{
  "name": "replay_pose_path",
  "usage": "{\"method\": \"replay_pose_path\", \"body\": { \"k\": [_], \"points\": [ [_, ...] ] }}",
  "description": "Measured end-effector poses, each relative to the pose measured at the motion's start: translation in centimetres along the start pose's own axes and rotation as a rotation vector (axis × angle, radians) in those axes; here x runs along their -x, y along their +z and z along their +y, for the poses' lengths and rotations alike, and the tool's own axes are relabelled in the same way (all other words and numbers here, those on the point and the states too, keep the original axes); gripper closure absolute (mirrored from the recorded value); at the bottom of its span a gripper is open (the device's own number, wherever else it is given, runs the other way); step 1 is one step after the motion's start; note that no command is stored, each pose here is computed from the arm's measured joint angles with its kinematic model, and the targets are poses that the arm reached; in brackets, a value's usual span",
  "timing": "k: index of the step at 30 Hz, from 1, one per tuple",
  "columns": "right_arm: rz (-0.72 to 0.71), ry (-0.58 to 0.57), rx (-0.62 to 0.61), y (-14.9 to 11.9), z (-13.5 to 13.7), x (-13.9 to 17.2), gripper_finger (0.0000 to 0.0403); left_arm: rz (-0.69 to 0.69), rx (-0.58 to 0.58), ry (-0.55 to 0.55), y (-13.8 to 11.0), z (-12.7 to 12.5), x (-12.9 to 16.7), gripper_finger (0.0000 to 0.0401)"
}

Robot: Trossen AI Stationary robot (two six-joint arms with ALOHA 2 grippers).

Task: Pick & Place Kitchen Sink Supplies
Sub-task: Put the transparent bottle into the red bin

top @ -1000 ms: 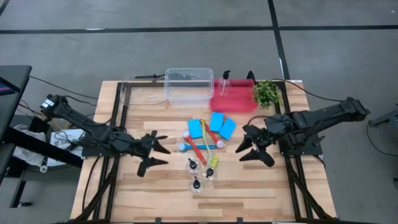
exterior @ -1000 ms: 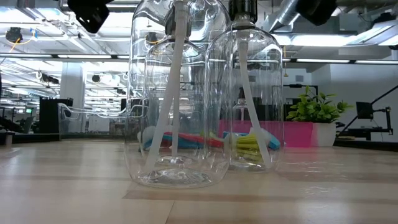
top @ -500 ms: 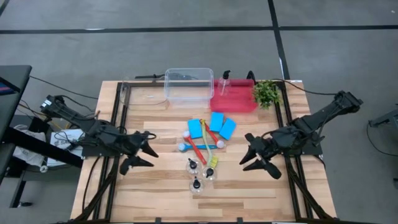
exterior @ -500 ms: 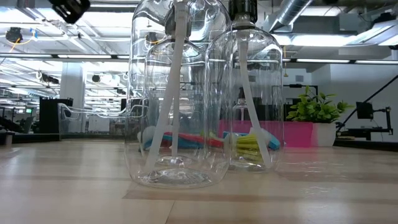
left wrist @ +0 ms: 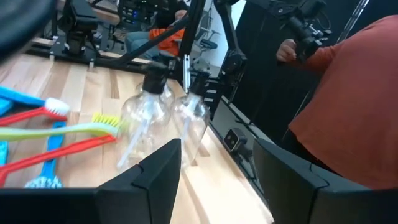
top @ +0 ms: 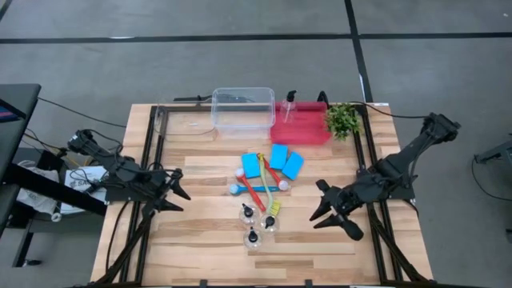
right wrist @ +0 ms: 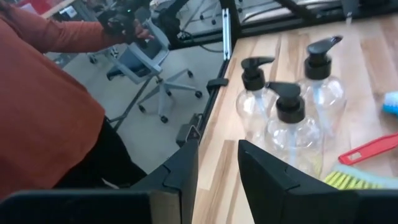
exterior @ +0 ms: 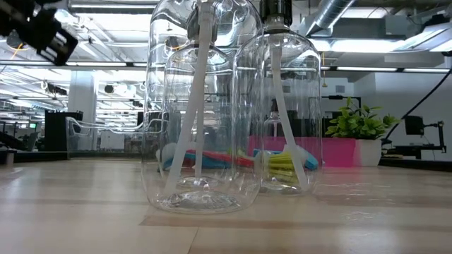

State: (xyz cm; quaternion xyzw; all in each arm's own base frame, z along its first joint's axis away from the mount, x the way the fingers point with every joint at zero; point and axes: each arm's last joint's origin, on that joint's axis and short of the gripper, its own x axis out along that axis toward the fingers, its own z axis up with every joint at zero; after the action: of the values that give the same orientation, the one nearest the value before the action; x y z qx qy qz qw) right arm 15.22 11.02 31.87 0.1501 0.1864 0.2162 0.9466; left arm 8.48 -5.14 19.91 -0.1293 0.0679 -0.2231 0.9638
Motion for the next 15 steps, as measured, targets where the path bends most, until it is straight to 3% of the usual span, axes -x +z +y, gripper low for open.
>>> {"method": "replay_pose_path", "body": {
  "k": [7, 11, 15],
  "points": [
    [0.053, -0.014, -0.052, -0.7, 0.2, -1.6, 0.0295, -0.062, -0.028, 0.051, -2.5, 1.0, 0.3, 0.0199],
    [0.045, -0.009, -0.055, -0.8, 0.3, -2.4, 0.0295, -0.116, -0.186, 0.085, -2.3, 1.0, 0.2, 0.0199],
    [0.048, -0.009, -0.066, -0.9, 0.4, -2.8, 0.0295, -0.119, -0.218, 0.108, -2.5, 1.1, 0.1, 0.0199]
  ]
}}
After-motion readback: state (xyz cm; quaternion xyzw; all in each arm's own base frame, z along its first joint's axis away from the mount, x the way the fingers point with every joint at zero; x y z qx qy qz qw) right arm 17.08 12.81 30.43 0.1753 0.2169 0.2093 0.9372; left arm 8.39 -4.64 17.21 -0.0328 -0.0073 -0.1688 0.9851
